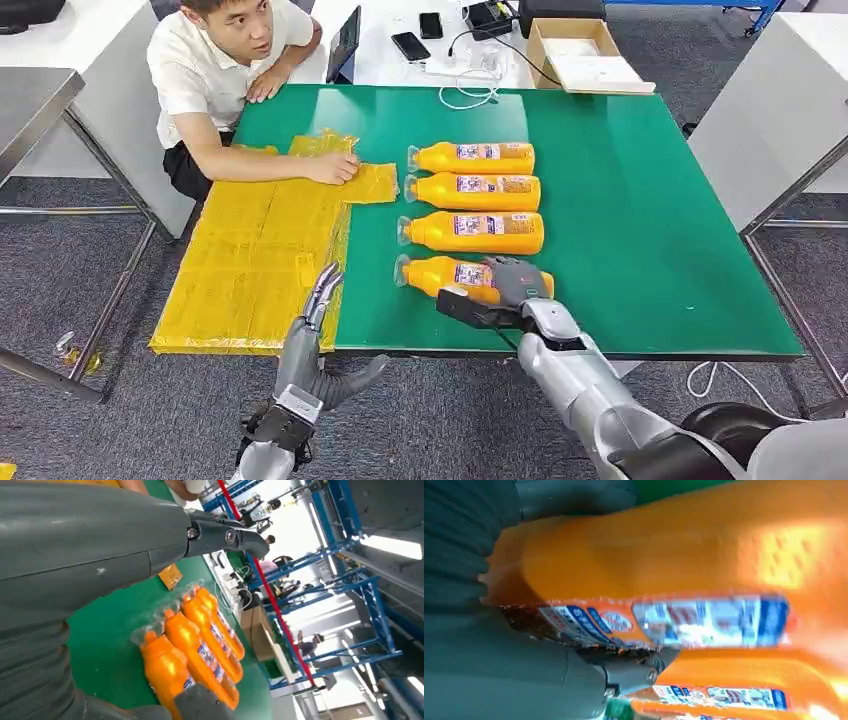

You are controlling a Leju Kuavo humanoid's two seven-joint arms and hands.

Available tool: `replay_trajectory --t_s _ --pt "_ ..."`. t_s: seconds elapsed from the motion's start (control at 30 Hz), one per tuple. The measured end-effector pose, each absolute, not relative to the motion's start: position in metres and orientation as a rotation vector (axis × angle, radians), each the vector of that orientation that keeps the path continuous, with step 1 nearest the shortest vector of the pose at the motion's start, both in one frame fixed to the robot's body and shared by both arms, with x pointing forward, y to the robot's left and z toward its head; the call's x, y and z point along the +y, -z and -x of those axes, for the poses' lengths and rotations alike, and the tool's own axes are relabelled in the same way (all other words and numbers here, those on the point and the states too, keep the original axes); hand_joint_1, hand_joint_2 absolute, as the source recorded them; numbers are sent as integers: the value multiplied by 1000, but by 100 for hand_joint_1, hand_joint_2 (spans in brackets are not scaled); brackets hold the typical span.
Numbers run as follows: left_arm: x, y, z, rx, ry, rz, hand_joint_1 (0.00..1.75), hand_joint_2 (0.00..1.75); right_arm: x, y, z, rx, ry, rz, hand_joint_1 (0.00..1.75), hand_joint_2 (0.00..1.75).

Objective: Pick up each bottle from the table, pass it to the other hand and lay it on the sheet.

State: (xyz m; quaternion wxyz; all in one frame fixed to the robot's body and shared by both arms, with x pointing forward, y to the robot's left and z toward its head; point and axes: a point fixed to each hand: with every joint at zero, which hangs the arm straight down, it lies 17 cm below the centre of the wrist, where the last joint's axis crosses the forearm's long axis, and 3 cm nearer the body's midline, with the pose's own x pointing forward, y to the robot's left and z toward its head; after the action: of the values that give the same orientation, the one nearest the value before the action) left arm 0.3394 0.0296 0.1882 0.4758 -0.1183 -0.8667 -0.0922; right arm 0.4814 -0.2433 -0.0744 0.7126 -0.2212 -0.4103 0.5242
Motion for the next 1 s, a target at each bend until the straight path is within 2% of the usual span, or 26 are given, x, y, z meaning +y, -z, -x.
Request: replay_trajectory --t_s 0.2,0.63,0.8,1.0 --pt "34 -172 -354 -1920 19 494 0 175 -223 45 -481 -1226 -842 139 175 175" --pt "31 -143 -361 -1635 -171 727 0 175 -225 15 -479 -1401 -555 22 175 175" --pt "18 -135 -351 -1440 -277 952 0 175 -199 2 -476 -1434 -597 -41 175 175" --pt "14 -134 -345 -1445 -241 952 0 175 -131 -11 -456 -1468 -688 -202 175 175"
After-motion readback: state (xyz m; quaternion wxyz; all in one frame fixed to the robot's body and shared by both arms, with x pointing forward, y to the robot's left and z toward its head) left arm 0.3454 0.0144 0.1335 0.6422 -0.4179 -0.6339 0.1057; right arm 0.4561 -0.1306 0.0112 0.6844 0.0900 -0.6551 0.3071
